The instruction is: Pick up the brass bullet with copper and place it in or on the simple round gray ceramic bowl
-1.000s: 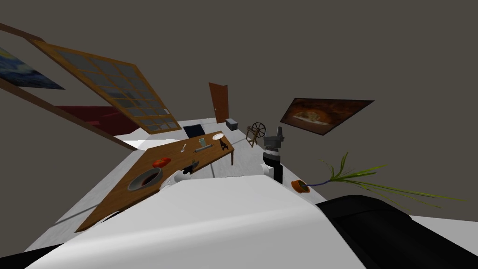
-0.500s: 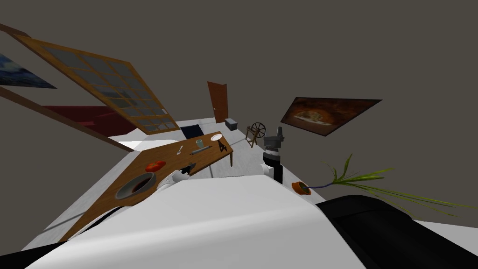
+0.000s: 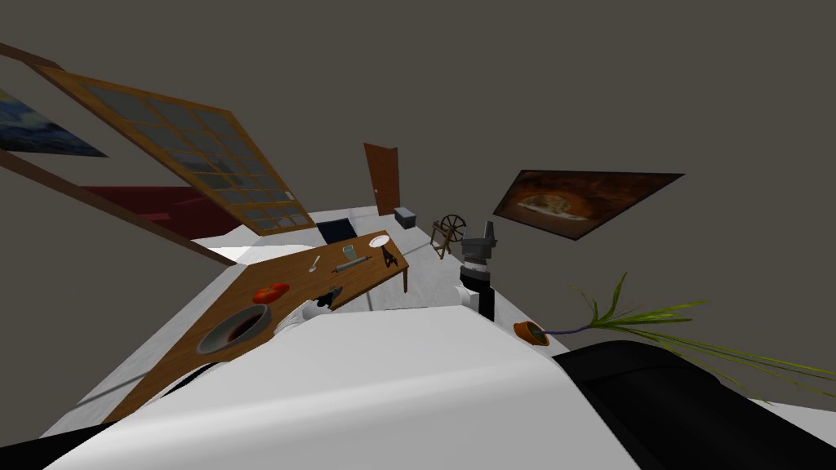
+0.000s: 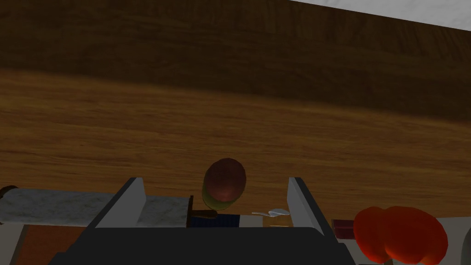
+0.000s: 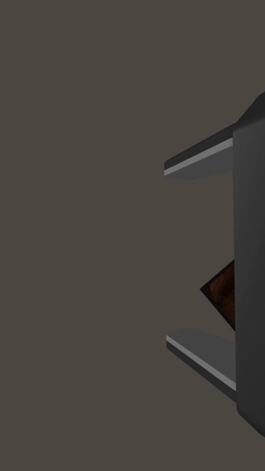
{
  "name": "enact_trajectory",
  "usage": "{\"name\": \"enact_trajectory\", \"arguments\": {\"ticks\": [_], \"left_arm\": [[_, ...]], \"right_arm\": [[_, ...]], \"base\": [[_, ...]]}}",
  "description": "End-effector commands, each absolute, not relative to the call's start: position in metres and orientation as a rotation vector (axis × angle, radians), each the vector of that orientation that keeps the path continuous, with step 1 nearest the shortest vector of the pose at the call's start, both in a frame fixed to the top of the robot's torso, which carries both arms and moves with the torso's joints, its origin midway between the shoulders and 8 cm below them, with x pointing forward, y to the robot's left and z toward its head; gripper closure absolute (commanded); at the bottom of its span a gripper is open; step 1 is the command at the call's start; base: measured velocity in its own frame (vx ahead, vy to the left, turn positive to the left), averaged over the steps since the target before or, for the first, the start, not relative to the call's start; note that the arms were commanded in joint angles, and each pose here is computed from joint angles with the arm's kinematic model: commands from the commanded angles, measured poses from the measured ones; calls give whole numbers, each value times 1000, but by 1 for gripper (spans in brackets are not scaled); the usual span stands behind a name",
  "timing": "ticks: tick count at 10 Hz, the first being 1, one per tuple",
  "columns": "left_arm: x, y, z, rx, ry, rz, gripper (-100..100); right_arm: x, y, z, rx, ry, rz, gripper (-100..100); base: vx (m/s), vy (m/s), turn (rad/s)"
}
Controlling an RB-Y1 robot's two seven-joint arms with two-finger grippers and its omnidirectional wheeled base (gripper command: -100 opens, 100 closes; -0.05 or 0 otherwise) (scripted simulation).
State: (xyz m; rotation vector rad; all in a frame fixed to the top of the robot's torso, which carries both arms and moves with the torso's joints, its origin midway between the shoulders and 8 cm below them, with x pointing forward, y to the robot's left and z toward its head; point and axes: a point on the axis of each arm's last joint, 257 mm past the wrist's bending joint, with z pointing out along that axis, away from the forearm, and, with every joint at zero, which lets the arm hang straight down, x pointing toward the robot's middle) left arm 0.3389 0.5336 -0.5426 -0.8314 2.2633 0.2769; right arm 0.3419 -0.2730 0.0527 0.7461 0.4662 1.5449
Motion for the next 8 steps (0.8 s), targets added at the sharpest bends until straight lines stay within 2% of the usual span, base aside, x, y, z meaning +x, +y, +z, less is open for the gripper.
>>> {"name": "enact_trajectory", "arguments": {"ticks": [1, 3, 4, 8], "left_arm": [[334, 531, -547, -827, 2265, 274, -100], [331, 531, -549, -826, 2267, 274, -100], [331, 530, -549, -825, 2266, 273, 100], [332, 530, -549, -823, 2266, 272, 100]], "right_arm": [[342, -273, 53, 746, 466, 1545, 0], [342, -273, 53, 746, 466, 1545, 0], [342, -273, 53, 746, 466, 1545, 0], [342, -273, 53, 746, 466, 1545, 0]], "base": [[64, 27, 25], [49, 21, 16], [6, 2, -1], [0, 0, 0]]}}
